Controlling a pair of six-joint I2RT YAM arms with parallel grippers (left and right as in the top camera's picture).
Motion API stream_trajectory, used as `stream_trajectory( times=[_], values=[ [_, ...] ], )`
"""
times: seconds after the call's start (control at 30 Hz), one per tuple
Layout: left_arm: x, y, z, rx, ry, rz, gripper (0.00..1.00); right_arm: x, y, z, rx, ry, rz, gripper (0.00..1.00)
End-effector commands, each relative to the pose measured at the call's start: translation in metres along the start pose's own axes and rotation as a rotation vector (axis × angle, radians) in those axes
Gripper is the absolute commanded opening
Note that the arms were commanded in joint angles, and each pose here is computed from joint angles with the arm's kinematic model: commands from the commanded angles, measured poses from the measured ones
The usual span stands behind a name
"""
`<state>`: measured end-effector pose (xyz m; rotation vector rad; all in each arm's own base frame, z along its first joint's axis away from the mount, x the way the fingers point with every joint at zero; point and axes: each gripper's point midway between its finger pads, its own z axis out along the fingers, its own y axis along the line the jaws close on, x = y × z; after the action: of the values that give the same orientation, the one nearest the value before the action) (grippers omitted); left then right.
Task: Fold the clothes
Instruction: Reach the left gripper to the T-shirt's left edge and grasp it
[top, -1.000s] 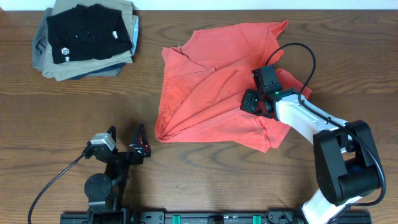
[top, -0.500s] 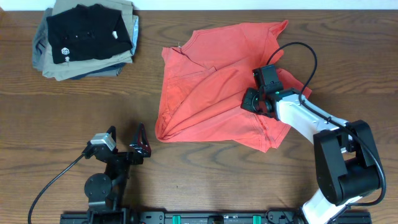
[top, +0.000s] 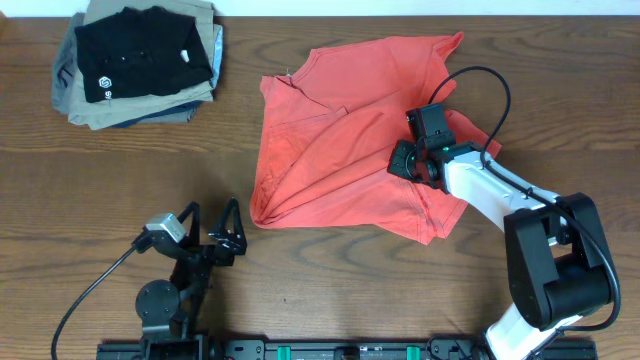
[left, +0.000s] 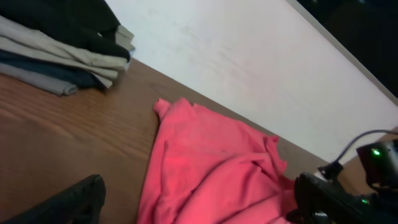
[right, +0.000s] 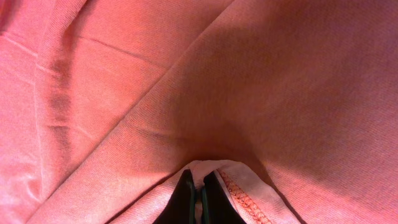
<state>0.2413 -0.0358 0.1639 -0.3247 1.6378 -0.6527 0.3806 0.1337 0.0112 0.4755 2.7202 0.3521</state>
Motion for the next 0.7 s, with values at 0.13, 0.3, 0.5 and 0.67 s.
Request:
stream_trajectory(
  times=[0.13,0.3,0.5,0.67],
  values=[
    [0.0126,-0.0134,0.0000,0.087,0.059,-0.045,0.98,-0.0034,-0.0086,0.0041,0.028,-0.014,0.020,0.01],
    [0.0123,-0.0138,0.0000,0.088,0.059,-0.071,0.98,-0.0038,-0.0090,0.0041,0.030,-0.016,0.020,0.01],
    [0.0124,-0.0137,0.0000,0.087,0.060,-0.075,0.98,-0.0039,-0.0089,0.0041,0.030,-0.017,0.019,0.02],
    [0.0065,-0.0120,0.0005,0.075,0.031,-0.070,0.98,-0.0040,-0.0088,0.0041,0.030,-0.018,0.019,0.02]
  ],
)
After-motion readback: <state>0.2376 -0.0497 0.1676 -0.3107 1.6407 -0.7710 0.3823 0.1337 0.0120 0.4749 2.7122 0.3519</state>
